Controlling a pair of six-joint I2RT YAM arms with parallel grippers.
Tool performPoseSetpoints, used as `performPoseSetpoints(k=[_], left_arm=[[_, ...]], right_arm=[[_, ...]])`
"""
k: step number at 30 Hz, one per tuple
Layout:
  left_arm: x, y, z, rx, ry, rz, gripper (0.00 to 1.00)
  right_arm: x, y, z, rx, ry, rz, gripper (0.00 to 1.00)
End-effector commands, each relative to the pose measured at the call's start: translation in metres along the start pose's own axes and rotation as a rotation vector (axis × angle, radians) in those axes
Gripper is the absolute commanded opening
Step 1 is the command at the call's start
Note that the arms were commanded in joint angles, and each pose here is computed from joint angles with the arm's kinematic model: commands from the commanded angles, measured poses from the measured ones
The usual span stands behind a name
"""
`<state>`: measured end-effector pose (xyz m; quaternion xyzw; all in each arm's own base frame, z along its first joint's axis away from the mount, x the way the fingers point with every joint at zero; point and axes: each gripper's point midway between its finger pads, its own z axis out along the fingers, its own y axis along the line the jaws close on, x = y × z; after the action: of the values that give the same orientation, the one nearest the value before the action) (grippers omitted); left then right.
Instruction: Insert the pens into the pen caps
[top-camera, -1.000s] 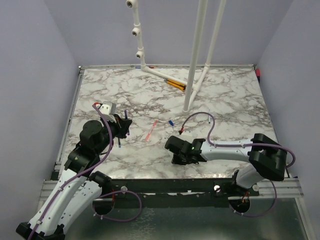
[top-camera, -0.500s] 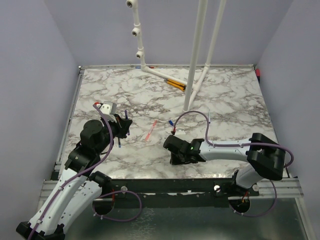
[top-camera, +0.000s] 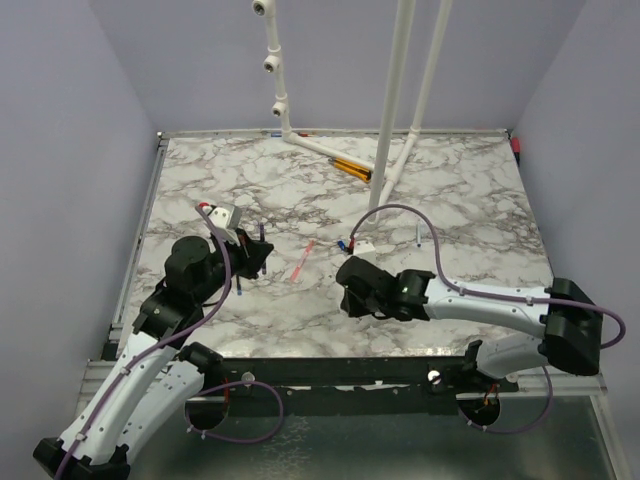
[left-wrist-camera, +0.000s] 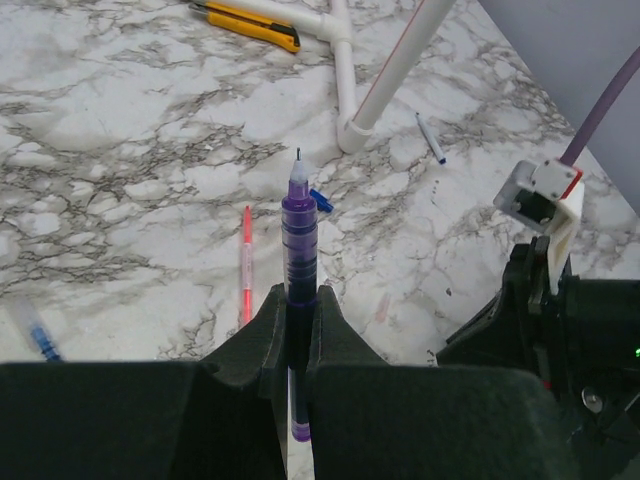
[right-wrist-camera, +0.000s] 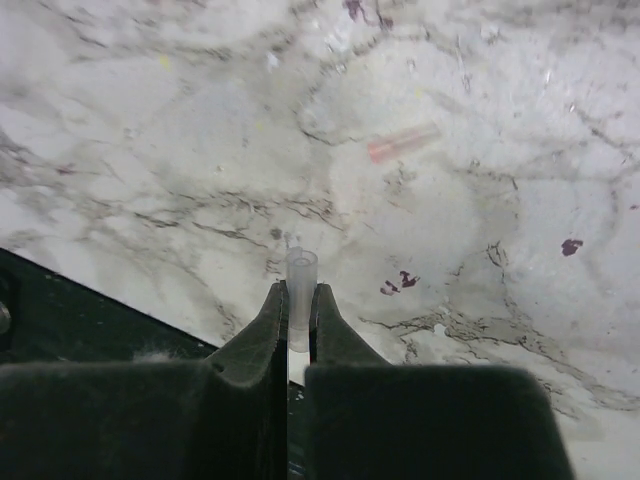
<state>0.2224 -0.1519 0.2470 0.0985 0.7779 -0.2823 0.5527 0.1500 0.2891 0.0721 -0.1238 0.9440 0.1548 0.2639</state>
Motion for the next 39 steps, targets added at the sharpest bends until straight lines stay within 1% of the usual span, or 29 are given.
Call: performPoseSetpoints(k=[1, 8, 12, 18, 24, 28, 32, 39], left_arm=[[-0.002, -0.024, 0.003, 0.137, 0.01, -0.006, 0.0], [0.007, -0.062, 0.004, 0.361, 0.071, -0.044, 0.0], [0.007, -0.076, -0.001, 0.444, 0.085, -0.073, 0.0], [0.011, -0.098, -0.017, 0.59, 0.099, -0.081, 0.0], [0.008, -0.118, -0.036, 0.738, 0.063, -0.07, 0.0], [0.01, -0.125, -0.043, 0.792, 0.062, -0.072, 0.0], [0.011, -0.127, -0.045, 0.809, 0.064, -0.067, 0.0], [0.01, -0.128, -0.049, 0.816, 0.05, -0.059, 0.0]], right_arm=[[-0.04, 0.002, -0.03, -0.007, -0.143, -0.069, 0.0], [-0.097, 0.02, -0.076, -0.086, -0.346, -0.121, 0.0], [-0.126, 0.034, -0.102, -0.148, -0.46, -0.148, 0.0], [-0.157, 0.055, -0.137, -0.259, -0.597, -0.185, 0.0], [-0.178, 0.082, -0.171, -0.41, -0.718, -0.203, 0.01], [-0.19, 0.095, -0.198, -0.507, -0.802, -0.207, 0.01], [-0.202, 0.11, -0.225, -0.617, -0.897, -0.195, 0.01], [-0.206, 0.132, -0.244, -0.758, -0.949, -0.186, 0.01]])
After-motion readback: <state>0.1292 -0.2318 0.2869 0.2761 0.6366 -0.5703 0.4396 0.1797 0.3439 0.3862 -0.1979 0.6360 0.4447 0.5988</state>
